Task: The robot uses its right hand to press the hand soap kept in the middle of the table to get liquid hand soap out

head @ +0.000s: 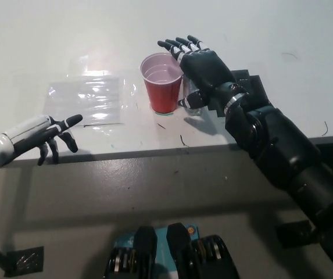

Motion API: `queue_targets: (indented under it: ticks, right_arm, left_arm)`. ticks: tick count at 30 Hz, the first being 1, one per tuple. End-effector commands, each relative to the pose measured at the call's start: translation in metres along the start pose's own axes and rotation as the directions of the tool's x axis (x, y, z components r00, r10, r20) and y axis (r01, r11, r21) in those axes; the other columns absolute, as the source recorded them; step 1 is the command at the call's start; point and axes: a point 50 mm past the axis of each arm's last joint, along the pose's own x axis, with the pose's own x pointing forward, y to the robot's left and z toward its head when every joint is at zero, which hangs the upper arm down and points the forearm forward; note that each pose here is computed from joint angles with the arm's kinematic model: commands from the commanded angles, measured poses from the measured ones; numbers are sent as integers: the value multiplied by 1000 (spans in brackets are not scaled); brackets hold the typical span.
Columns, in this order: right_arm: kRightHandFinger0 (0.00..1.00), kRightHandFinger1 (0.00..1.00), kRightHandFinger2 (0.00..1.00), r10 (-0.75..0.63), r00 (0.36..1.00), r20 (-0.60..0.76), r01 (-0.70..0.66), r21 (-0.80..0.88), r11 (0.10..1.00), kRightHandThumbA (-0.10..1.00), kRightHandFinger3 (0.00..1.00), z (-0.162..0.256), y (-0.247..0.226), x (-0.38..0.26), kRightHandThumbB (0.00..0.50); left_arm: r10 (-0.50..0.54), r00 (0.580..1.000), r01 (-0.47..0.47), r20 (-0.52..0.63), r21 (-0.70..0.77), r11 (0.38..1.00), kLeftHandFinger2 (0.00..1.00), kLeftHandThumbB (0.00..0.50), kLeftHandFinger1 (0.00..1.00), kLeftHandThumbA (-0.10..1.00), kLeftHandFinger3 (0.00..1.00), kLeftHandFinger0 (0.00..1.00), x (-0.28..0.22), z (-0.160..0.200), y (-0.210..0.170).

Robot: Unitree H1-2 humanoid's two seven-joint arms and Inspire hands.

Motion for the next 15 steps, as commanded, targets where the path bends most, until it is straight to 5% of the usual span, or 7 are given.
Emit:
queue_targets:
  ticks: [1,10,15]
  right_arm:
    - [1000,1000,1000,346,930,-124,-343,44,938,1000,1000,-25,92,-40,500]
    - [1000,1000,1000,382,915,-131,-380,42,924,1000,1000,-24,88,-39,500]
    - [1000,1000,1000,387,911,-142,-385,41,922,1000,1000,-24,83,-36,500]
  left_arm:
    - [42,999,-44,31,60,997,525,247,335,1000,725,218,-4,16,30]
    - [51,998,-53,24,74,996,551,277,359,1000,753,248,-4,19,36]
    - [52,998,-54,36,82,995,536,252,351,1000,742,232,-3,22,39]
